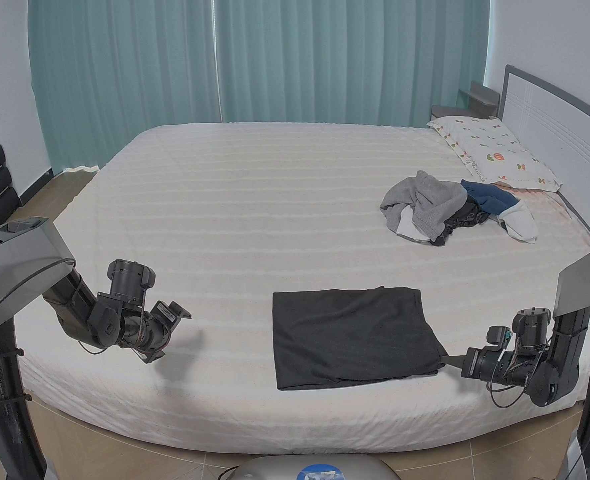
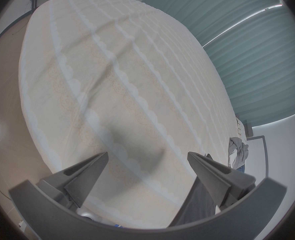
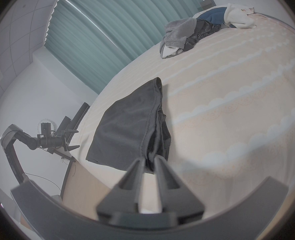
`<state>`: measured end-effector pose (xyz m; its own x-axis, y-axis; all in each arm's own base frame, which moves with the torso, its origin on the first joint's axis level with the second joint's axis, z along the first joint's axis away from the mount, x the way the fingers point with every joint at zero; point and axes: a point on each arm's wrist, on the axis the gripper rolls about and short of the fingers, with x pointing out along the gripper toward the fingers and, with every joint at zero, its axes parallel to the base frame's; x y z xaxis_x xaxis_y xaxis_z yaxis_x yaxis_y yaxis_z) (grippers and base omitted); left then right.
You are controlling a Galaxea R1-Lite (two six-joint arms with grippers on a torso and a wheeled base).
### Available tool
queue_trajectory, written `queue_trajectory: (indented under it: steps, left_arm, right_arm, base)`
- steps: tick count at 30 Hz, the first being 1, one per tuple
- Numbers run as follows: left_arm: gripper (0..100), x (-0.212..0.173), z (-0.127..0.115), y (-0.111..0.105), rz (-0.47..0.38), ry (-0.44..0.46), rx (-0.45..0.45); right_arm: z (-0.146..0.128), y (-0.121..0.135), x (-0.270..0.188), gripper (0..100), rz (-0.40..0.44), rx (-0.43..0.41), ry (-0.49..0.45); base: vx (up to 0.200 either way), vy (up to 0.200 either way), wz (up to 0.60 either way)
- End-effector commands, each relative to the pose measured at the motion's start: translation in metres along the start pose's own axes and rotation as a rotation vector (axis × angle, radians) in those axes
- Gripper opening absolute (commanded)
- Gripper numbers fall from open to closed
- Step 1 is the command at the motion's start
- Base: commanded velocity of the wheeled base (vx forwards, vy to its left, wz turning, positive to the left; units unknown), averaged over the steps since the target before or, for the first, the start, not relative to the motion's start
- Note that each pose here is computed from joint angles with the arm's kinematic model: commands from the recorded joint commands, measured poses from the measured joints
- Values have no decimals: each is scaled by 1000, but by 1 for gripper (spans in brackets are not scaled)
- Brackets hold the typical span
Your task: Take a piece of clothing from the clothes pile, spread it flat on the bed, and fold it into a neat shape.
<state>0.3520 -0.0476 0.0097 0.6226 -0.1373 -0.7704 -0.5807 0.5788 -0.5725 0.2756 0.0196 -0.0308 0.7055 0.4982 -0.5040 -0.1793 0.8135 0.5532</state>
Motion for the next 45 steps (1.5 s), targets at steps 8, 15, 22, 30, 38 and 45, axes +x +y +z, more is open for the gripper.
queue_trajectory:
  steps: [8,15,22,30,38,45]
  left_arm:
    - [100,0,1,-1,-3,-2,-4]
    - [100,0,1,-1,-5,-2,-5]
    - [100,0,1,-1,-2,-1,-1]
    - [100,0,1,-1,-2,-1,-1]
    - [100,0,1,-1,-3,-2,1]
    - [100,0,1,-1,-2,-1,-1]
  right_arm:
    - [18,4,1,100,41,-32,-86]
    - [45,4,32,100,59,125,-200]
    - [50,-5,72,100,55,183,-241]
    - [46,-1,92,100,68,231,-226]
    - [52,-1,98,100,82,257,-252]
    - [52,-4,104,0,73,272,-268]
  base:
    - [0,0,0]
    - [114,0,0]
    - [143,0,0]
    - [0,0,0]
    - [0,0,0]
    - [0,0,0]
